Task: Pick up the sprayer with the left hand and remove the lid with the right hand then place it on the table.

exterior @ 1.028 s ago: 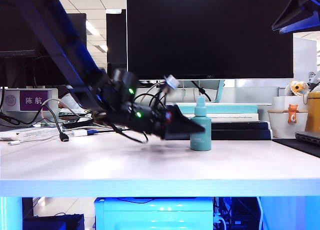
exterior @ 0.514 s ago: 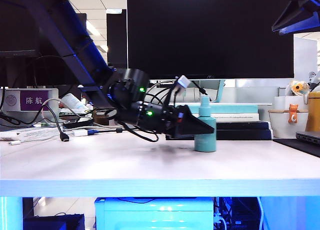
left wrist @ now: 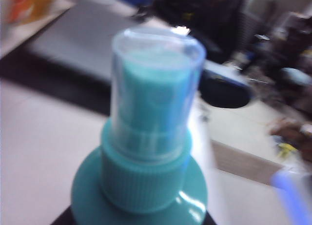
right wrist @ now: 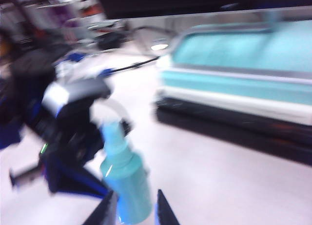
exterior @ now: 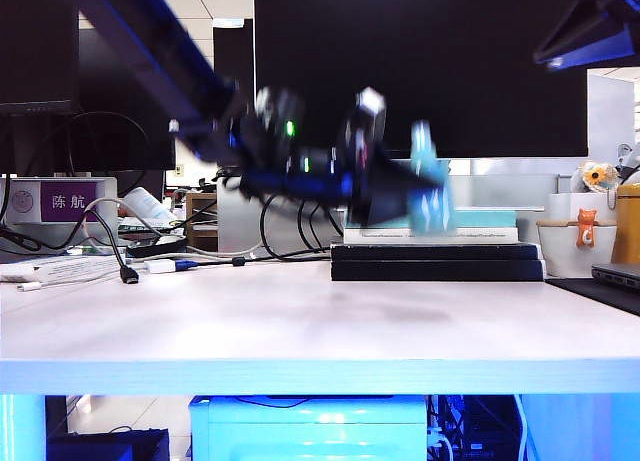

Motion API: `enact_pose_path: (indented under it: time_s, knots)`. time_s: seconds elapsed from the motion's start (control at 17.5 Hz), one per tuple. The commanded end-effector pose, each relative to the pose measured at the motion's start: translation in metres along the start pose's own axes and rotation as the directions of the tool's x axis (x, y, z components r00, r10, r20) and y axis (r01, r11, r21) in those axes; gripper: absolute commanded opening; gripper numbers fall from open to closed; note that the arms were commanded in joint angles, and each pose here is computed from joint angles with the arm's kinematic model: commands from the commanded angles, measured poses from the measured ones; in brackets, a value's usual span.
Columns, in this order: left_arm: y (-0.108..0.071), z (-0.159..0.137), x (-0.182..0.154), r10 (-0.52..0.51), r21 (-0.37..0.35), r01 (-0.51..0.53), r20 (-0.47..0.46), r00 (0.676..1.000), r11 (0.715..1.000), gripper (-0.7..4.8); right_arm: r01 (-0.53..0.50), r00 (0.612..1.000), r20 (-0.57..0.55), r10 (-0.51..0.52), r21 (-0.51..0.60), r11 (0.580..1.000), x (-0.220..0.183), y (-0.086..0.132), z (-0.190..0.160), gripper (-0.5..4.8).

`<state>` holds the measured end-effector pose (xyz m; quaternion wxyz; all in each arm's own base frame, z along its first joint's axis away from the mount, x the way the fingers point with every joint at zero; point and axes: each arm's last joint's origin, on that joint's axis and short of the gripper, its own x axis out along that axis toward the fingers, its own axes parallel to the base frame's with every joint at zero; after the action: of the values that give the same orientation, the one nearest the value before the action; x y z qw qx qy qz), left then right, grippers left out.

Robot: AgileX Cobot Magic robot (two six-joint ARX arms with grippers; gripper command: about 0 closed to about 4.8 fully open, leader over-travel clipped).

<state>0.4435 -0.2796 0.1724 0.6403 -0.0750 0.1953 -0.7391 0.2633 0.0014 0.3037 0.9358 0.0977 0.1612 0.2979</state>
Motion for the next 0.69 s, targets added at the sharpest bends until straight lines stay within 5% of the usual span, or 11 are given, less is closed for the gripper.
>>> enact_pose_path:
  time_s: [0.06, 0.34, 0.46, 0.69]
  knots:
    - [-0.015, 0.020, 0.001, -0.114, -0.048, 0.114, 0.008, 0.993, 0.992, 2.05, -0.122, 0.992, -0.019, 0.122, 0.008, 0.993, 0.002, 0.003, -0.001, 1.09]
    - [-0.036, 0.024, 0.027, -0.314, -0.099, 0.310, -0.027, 0.949, 0.946, 2.05, -0.223, 0.974, -0.038, 0.224, 0.026, 0.974, 0.005, 0.003, -0.004, 2.28]
    - [-0.054, 0.023, 0.057, -0.372, -0.087, 0.367, -0.053, 0.927, 0.926, 2.05, -0.263, 0.961, -0.063, 0.268, 0.082, 0.961, 0.011, -0.002, -0.009, 2.39]
    - [-0.061, 0.025, 0.069, -0.377, -0.044, 0.375, -0.056, 0.924, 0.926, 2.05, -0.300, 0.947, -0.083, 0.310, 0.115, 0.947, 0.013, -0.003, -0.014, 2.44]
